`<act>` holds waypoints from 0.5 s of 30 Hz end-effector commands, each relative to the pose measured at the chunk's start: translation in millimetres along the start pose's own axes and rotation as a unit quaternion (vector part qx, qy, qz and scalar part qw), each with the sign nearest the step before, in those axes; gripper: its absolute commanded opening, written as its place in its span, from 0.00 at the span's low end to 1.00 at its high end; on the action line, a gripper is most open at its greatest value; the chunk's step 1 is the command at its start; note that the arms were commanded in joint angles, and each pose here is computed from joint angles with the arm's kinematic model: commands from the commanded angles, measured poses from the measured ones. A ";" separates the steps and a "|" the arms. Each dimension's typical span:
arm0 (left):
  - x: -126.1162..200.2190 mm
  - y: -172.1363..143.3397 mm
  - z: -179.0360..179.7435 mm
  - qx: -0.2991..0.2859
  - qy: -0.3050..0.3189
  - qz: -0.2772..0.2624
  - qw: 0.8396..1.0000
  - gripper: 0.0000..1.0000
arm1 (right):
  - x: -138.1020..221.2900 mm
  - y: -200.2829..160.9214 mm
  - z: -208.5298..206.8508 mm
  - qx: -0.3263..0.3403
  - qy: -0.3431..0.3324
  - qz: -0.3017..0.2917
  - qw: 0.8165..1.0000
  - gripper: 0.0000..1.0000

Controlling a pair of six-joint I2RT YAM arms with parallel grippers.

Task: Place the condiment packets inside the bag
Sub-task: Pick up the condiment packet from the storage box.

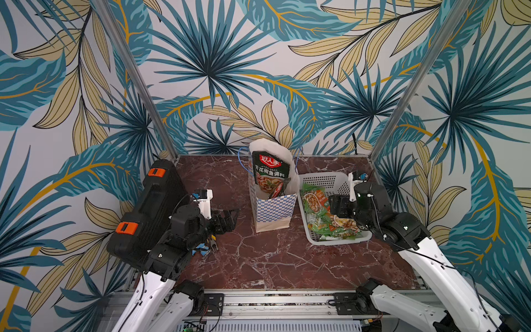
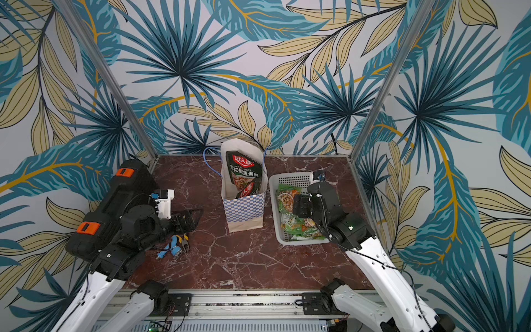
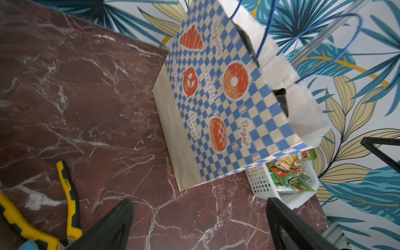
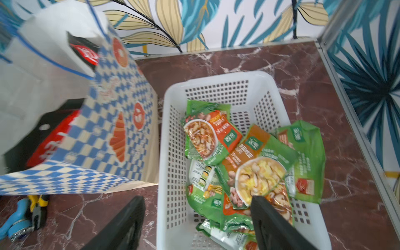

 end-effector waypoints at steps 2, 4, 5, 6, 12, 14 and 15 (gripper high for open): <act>-9.0 -8.9 10.4 0.014 0.008 -0.004 1.000 1.00 | -25.0 -21.2 -19.3 -0.049 -0.017 0.024 0.998 0.76; -12.3 -12.7 15.3 0.017 0.015 -0.003 1.000 1.00 | -38.8 -31.8 -31.4 -0.066 -0.034 0.039 0.996 0.74; -13.8 -14.3 17.3 0.017 0.018 -0.001 1.000 1.00 | -43.9 -35.3 -35.8 -0.072 -0.041 0.045 0.996 0.73; -15.5 -15.7 19.8 0.018 0.023 0.000 1.000 1.00 | -51.9 -40.9 -43.7 -0.082 -0.052 0.057 0.994 0.72; -16.9 -19.8 25.8 0.021 0.038 0.004 0.999 1.00 | -85.7 -62.8 -75.9 -0.129 -0.078 0.102 0.983 0.69; -16.3 -19.8 26.2 0.021 0.039 0.005 0.999 1.00 | -95.6 -66.9 -81.3 -0.143 -0.075 0.110 0.981 0.68; -15.9 -20.1 26.4 0.020 0.040 0.005 0.999 1.00 | -100.4 -67.1 -82.5 -0.150 -0.070 0.111 0.980 0.67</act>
Point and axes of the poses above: each gripper's point midway between its finger pads, its own x axis back along the fingers, its own z axis along the line the jaws close on, y = z × x, the point moved 4 cm from there along x, back along the fingers, and after that the axes turned 3 degrees about x, right-handed, at the moved point
